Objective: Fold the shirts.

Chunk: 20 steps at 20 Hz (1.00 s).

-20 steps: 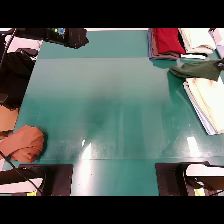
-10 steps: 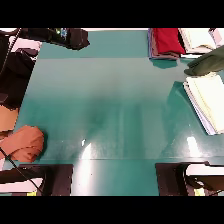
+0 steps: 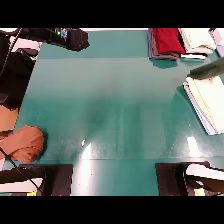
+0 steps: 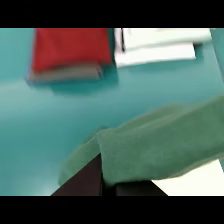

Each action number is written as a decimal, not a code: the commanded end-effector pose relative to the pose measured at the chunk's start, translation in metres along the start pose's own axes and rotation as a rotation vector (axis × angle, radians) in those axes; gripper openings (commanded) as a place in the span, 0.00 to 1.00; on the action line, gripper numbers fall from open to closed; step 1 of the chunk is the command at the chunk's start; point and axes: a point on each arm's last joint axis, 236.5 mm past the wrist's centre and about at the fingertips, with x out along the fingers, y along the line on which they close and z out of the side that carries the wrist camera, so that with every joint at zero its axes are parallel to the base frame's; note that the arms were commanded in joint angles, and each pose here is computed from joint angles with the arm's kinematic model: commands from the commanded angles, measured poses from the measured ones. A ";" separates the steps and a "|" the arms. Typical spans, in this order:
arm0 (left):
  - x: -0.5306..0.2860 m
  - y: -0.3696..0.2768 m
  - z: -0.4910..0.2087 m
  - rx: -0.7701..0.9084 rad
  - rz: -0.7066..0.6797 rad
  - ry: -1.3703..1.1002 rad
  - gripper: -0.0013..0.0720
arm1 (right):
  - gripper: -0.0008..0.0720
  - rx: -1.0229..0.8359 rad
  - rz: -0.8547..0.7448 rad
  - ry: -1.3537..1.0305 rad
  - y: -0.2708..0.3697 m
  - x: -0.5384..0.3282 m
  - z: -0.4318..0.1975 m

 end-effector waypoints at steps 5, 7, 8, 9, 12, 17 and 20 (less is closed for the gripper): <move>0.001 0.001 -0.001 0.031 0.003 0.002 0.05 | 0.04 0.163 -0.226 0.265 -0.072 -0.045 -0.147; 0.001 0.001 -0.001 0.034 0.003 0.002 0.05 | 0.31 0.244 -0.243 0.307 -0.081 -0.051 -0.183; 0.001 0.001 -0.001 0.042 0.003 0.003 0.05 | 0.55 0.286 -0.257 0.320 -0.088 -0.054 -0.199; 0.001 0.001 -0.001 0.049 0.003 0.003 0.05 | 0.71 0.322 -0.274 0.323 -0.095 -0.058 -0.210; 0.001 0.001 0.000 0.049 0.003 0.002 0.05 | 0.78 0.413 -0.303 0.319 -0.110 -0.078 -0.222; 0.001 0.000 0.001 0.048 0.001 -0.006 0.05 | 0.78 0.346 -0.062 0.098 -0.042 -0.062 -0.126; 0.000 0.001 -0.001 0.048 0.002 0.006 0.05 | 0.78 0.212 0.216 0.082 0.065 -0.040 -0.090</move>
